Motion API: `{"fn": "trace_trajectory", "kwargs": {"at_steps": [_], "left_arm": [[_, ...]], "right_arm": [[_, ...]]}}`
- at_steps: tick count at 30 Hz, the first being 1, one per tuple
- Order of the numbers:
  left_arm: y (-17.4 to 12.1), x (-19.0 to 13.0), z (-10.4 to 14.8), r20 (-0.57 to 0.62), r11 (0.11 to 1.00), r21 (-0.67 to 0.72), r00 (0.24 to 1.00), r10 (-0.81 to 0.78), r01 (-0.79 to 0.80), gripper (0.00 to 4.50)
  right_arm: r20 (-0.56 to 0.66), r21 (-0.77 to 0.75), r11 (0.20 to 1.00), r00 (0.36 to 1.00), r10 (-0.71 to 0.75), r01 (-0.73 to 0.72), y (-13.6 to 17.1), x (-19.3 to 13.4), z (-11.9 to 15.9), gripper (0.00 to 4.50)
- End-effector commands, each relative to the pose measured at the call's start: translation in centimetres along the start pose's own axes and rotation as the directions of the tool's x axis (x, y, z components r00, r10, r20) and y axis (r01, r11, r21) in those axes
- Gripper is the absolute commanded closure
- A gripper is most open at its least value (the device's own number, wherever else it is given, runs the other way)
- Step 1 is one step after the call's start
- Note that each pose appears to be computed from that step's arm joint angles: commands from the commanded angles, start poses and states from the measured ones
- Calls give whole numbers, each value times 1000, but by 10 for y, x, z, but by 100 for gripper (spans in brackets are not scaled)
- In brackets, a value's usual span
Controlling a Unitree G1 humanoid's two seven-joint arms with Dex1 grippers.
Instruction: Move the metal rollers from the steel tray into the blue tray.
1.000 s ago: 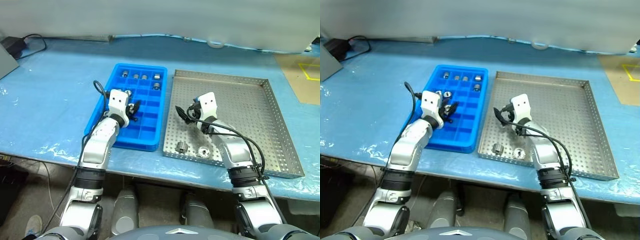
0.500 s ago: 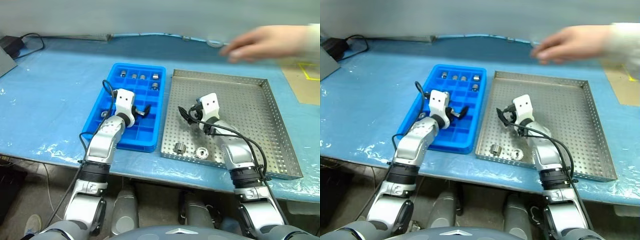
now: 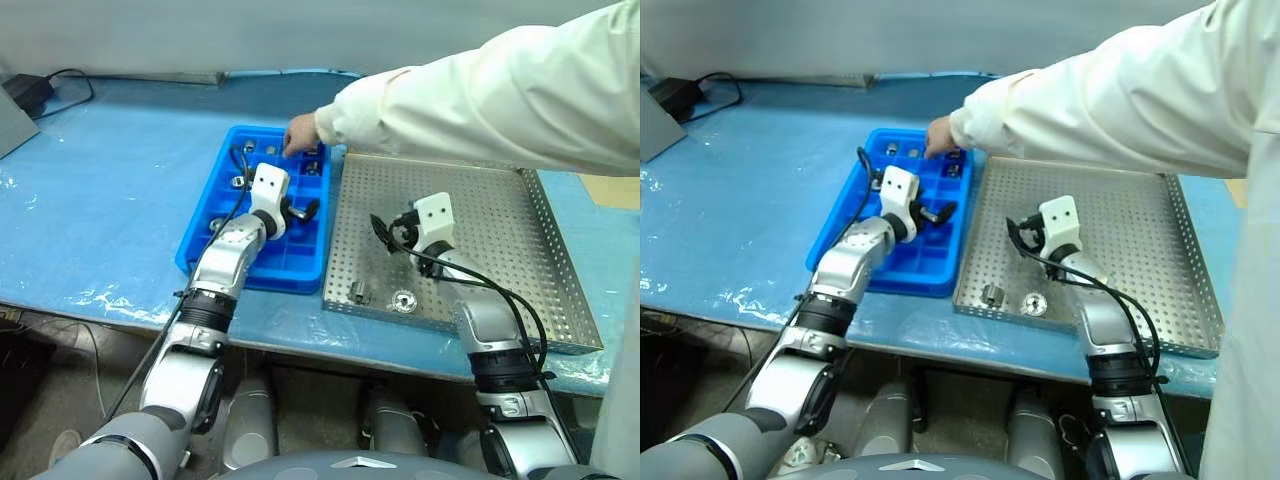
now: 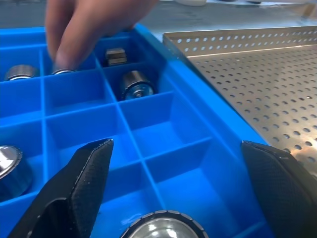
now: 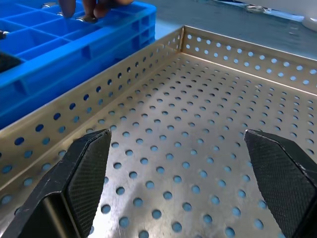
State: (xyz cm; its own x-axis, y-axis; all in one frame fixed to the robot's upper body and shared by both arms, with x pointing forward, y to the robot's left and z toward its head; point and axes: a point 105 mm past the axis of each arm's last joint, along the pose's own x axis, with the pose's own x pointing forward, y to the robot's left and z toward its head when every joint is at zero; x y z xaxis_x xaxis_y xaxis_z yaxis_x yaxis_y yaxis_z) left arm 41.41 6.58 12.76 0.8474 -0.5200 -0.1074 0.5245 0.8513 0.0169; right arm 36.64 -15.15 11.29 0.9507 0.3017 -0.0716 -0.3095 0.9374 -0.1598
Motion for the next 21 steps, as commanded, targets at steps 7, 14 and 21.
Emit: {"fn": "trace_trajectory", "kwargs": {"at_steps": [7, 14, 21], "left_arm": [[-20, 1, 5, 41, 997, -23, 997, -72, 73, 39], [-11, -2, 8, 40, 998, -62, 999, -17, 20, 161], [-5, -17, 17, 98, 999, -54, 995, -3, 8, 283]], "right_arm": [[37, -13, 996, 995, -91, 92, -18, -15, 10, 0], [35, -13, 998, 997, -68, 69, -13, -10, 10, 0], [32, -19, 1000, 999, 1, 0, 0, 3, 11, 0]]}}
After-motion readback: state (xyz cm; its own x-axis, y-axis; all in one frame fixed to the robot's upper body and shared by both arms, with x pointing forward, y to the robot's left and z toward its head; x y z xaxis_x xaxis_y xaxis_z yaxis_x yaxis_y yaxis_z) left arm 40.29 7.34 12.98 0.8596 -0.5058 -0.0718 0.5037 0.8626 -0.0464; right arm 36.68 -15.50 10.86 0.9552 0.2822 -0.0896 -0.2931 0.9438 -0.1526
